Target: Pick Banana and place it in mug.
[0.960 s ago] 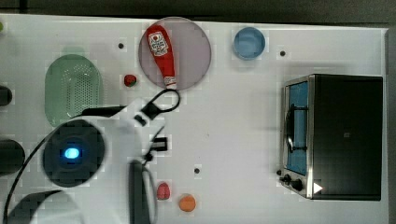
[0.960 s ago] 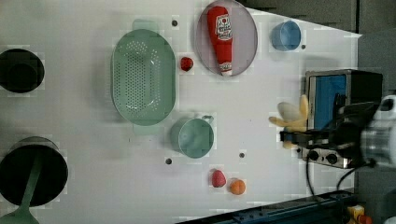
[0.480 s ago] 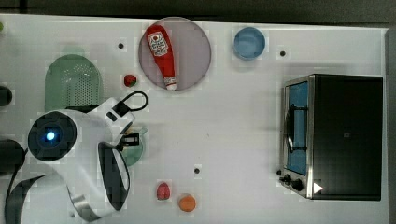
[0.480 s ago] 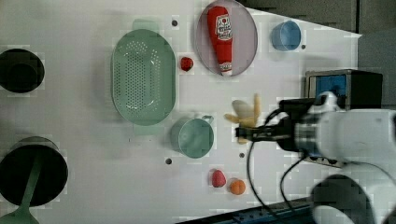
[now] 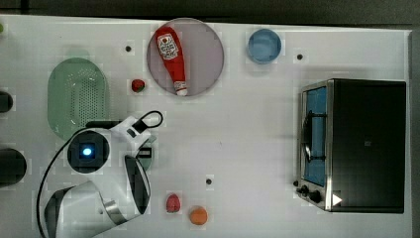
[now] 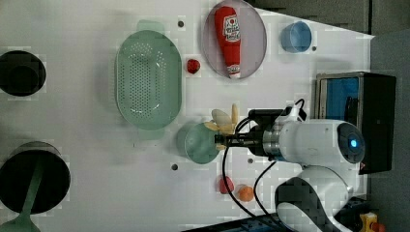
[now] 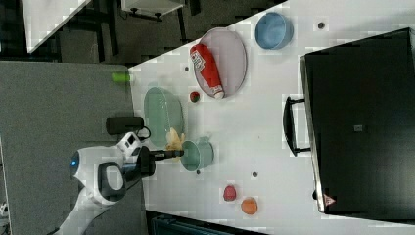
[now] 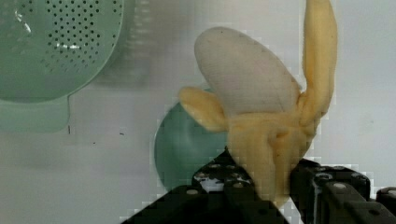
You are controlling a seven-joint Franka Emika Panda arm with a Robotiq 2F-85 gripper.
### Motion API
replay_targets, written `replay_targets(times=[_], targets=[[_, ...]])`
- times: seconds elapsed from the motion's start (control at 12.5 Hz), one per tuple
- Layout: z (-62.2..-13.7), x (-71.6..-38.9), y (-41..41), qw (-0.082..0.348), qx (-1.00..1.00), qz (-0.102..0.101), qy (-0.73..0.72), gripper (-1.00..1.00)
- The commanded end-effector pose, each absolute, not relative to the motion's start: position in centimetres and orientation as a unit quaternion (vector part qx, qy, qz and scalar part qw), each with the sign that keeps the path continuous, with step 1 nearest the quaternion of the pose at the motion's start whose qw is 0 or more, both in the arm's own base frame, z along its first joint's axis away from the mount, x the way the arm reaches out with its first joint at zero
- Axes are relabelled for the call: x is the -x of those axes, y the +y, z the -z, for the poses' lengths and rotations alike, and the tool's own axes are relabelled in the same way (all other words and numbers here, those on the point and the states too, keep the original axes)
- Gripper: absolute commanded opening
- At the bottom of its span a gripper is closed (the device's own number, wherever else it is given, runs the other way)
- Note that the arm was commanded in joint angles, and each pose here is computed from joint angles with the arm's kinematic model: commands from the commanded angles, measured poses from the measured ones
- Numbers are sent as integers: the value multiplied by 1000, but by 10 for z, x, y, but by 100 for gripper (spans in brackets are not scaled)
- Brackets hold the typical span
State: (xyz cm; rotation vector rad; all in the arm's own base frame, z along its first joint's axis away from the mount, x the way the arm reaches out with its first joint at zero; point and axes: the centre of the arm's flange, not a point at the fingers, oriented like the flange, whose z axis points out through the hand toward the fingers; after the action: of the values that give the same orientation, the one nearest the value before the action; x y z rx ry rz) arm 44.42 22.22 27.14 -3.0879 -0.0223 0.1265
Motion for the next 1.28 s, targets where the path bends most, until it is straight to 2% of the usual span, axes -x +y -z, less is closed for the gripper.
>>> replay_targets(times=[0.08,0.32,0.56,0.88,1.12,1.2,1.28], targets=[[-266,-451,224,30,999,-40,22,-29],[-258,-449,226,30,998,-49,22,36],[-274,-452,226,31,999,-33,21,100],[-341,-467,194,28,998,26,53,100],[-419,-483,128,25,990,65,120,100],[-444,-486,102,25,987,68,146,100],[-468,-487,73,25,983,62,174,100]])
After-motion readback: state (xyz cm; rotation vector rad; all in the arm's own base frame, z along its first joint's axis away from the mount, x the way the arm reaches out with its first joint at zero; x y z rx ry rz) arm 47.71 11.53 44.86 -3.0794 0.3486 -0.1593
